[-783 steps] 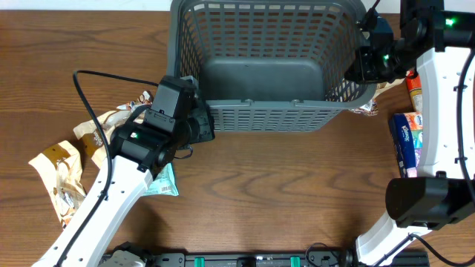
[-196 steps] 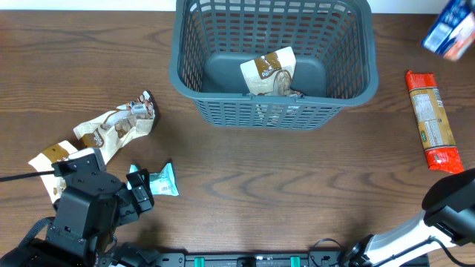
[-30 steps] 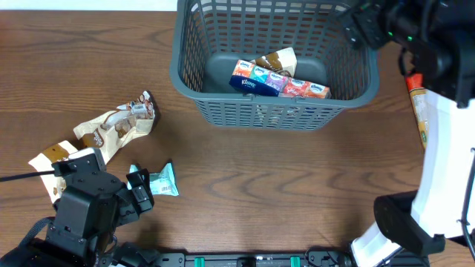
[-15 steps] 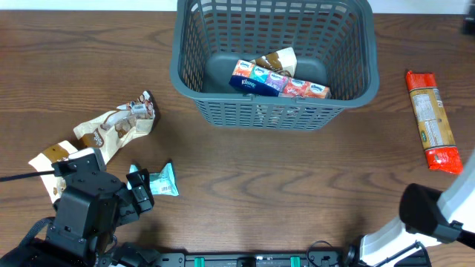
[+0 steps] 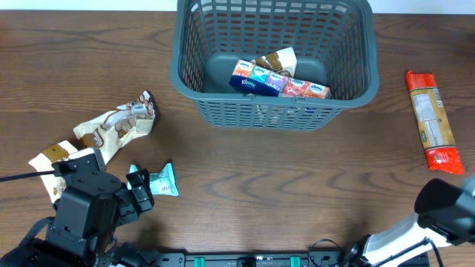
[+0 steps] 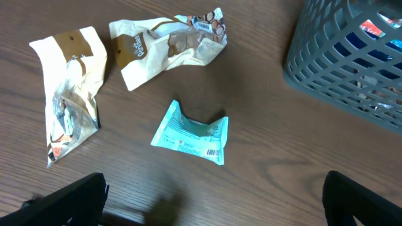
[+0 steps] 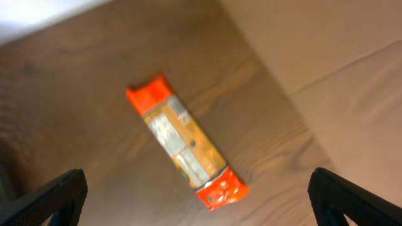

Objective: Pack container
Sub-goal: 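Reach the right gripper to the orange pasta packet and grasp it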

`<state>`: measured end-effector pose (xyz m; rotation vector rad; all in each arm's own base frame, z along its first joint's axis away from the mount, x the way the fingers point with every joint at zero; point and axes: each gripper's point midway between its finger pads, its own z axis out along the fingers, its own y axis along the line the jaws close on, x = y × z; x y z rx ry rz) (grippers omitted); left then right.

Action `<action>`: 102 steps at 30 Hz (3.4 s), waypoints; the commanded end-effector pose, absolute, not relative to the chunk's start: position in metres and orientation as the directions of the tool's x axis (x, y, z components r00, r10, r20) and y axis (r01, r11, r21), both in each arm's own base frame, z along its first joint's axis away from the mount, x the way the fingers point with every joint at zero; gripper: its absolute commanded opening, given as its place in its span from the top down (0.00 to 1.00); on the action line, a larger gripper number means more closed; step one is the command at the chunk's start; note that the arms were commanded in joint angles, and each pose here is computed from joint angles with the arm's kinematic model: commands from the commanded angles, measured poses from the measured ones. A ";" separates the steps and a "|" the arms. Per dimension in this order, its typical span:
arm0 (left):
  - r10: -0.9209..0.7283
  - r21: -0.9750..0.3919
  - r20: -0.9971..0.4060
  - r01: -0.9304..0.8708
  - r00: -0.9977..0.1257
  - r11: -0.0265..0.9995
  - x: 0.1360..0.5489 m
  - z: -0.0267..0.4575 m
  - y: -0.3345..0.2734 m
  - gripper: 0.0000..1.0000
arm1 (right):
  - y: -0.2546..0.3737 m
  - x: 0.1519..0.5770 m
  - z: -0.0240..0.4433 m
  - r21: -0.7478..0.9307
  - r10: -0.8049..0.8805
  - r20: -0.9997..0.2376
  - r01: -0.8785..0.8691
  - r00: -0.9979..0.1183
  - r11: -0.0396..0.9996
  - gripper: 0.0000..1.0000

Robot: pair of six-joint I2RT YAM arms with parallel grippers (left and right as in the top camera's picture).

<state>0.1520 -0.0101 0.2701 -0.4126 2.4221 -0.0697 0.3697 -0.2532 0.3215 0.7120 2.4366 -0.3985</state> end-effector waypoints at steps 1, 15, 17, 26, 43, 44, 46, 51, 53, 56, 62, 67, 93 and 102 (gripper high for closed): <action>-0.299 -0.137 -0.621 -0.275 -0.724 0.952 0.152 0.272 -0.007 0.01 | -0.264 0.367 0.273 -0.063 0.539 -0.504 0.651 -0.675 0.757 0.01; -0.299 -0.137 -0.621 -0.276 -0.724 0.951 0.152 0.272 -0.007 0.01 | -0.256 0.374 0.211 0.016 0.425 -0.408 0.459 -0.808 0.888 0.01; -0.299 -0.137 -0.621 -0.276 -0.724 0.951 0.152 0.272 -0.007 0.01 | -0.248 0.375 0.210 -0.013 0.269 -0.401 0.299 -0.876 0.954 0.01; -0.299 -0.137 -0.621 -0.275 -0.724 0.952 0.152 0.272 -0.007 0.01 | -0.268 0.389 0.221 -0.179 -0.013 -0.459 0.078 -0.888 0.981 0.01; -0.299 -0.137 -0.621 -0.276 -0.724 0.951 0.152 0.272 -0.007 0.01 | -0.283 0.390 0.102 -0.050 -0.015 -0.264 -0.001 -0.964 0.999 0.01; -0.299 -0.137 -0.621 -0.276 -0.724 0.951 0.152 0.272 -0.007 0.01 | -0.284 0.390 0.096 -0.044 -0.013 -0.255 -0.001 -0.967 0.999 0.01; -0.299 -0.137 -0.621 -0.275 -0.724 0.952 0.152 0.272 -0.007 0.01 | -0.290 0.389 0.088 -0.053 0.036 -0.238 0.050 -0.971 0.997 0.01; -0.299 -0.137 -0.621 -0.275 -0.724 0.952 0.152 0.272 -0.007 0.01 | -0.324 0.367 0.086 -0.238 0.135 -0.128 0.162 -0.983 0.958 0.01; -0.299 -0.137 -0.621 -0.276 -0.724 0.951 0.152 0.272 -0.007 0.02 | -0.326 0.365 0.086 -0.248 0.136 -0.123 0.163 -0.983 0.955 0.01; -0.299 -0.137 -0.621 -0.276 -0.724 0.951 0.152 0.272 -0.007 0.01 | -0.325 0.364 0.085 -0.245 0.137 -0.111 0.161 -0.984 0.956 0.01; -0.299 -0.137 -0.621 -0.276 -0.724 0.951 0.152 0.272 -0.007 0.01 | -0.312 0.368 0.077 -0.200 0.122 -0.105 0.141 -0.987 0.970 0.01; -0.299 -0.137 -0.621 -0.276 -0.724 0.951 0.152 0.272 -0.007 0.01 | -0.289 0.381 0.064 -0.125 0.042 -0.103 0.054 -0.994 0.991 0.01; -0.299 -0.137 -0.621 -0.275 -0.724 0.952 0.152 0.272 -0.007 0.01 | -0.276 0.361 -0.008 -0.031 0.029 0.040 0.028 -0.999 0.999 0.01; -0.299 -0.137 -0.621 -0.276 -0.724 0.951 0.152 0.272 -0.007 0.02 | -0.278 0.356 -0.021 -0.031 0.065 0.039 0.063 -0.997 0.998 0.01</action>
